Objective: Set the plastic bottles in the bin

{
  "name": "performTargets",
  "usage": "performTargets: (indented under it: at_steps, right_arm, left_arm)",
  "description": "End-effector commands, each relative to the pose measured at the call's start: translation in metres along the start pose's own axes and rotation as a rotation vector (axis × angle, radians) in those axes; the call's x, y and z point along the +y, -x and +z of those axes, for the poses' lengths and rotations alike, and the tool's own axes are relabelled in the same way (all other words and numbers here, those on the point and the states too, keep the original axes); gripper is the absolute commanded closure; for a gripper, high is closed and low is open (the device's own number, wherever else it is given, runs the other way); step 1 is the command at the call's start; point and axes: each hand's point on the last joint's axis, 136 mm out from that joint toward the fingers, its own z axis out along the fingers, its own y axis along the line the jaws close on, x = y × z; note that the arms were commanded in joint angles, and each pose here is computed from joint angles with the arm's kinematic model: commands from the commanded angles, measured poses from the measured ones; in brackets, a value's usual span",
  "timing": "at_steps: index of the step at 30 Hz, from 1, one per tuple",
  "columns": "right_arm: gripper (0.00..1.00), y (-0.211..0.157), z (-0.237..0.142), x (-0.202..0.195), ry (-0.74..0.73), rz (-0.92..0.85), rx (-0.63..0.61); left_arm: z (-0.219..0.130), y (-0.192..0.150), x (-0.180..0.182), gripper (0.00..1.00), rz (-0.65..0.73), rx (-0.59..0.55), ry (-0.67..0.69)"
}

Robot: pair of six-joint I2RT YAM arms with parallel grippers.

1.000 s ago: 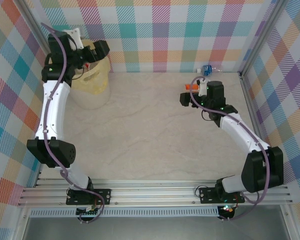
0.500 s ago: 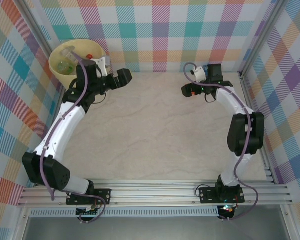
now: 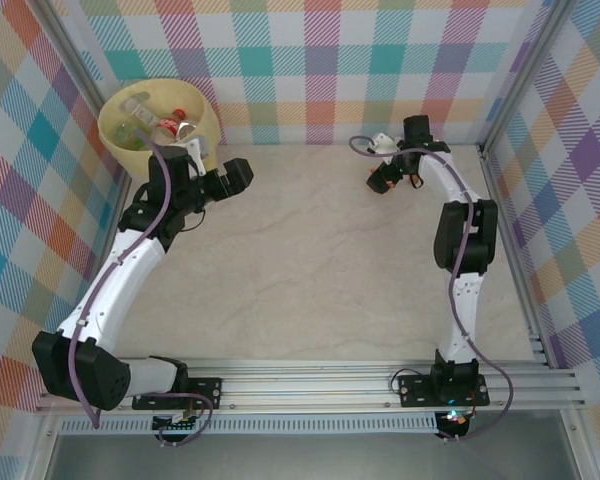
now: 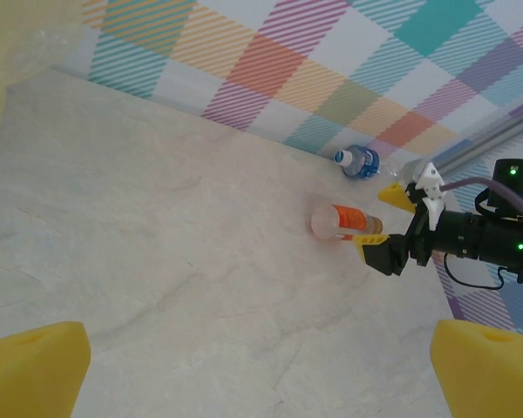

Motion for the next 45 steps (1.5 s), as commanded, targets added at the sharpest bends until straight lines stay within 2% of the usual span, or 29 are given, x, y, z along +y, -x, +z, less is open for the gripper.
performTargets:
  at_steps: [1,4,9,13,20,25,31,37,39,45]
  right_arm:
    - [0.00,-0.010,0.008,-0.005,0.015,-0.164,0.052]
    - [0.00,-0.006,0.019,-0.014,0.009,-0.210,0.048]
    - [0.00,-0.014,0.040,-0.006,0.061,-0.306,0.045]
    - [0.02,-0.021,0.052,0.001,0.106,-0.295,0.030]
    - [0.12,-0.027,0.070,0.022,0.197,-0.222,-0.004]
    - [0.27,-0.019,0.072,0.016,0.179,-0.140,-0.031]
    - [0.48,0.013,0.048,0.006,0.128,-0.002,-0.090]
    - [0.56,0.038,0.010,0.015,0.086,0.108,-0.201]
    - [0.59,0.042,-0.002,0.017,0.068,0.188,-0.223]
    - [0.61,0.049,-0.050,0.023,0.053,0.460,-0.247]
  left_arm:
    - [-0.003,0.004,0.003,0.00,0.013,-0.027,0.032]
    - [0.002,0.002,0.008,0.00,0.011,-0.018,0.046]
    - [0.013,-0.004,0.016,0.00,0.006,0.007,0.076]
    - [0.021,-0.006,0.019,0.00,0.007,0.026,0.085]
    - [0.029,-0.010,0.023,0.00,0.005,0.049,0.095]
    - [0.030,-0.010,0.024,0.00,0.008,0.051,0.103]
    - [0.031,-0.013,0.020,0.00,0.002,0.063,0.077]
    - [0.034,-0.016,0.014,0.00,-0.002,0.077,0.039]
    - [0.034,-0.018,0.011,0.00,-0.002,0.085,0.026]
    - [0.039,-0.030,0.004,0.00,-0.005,0.116,-0.022]
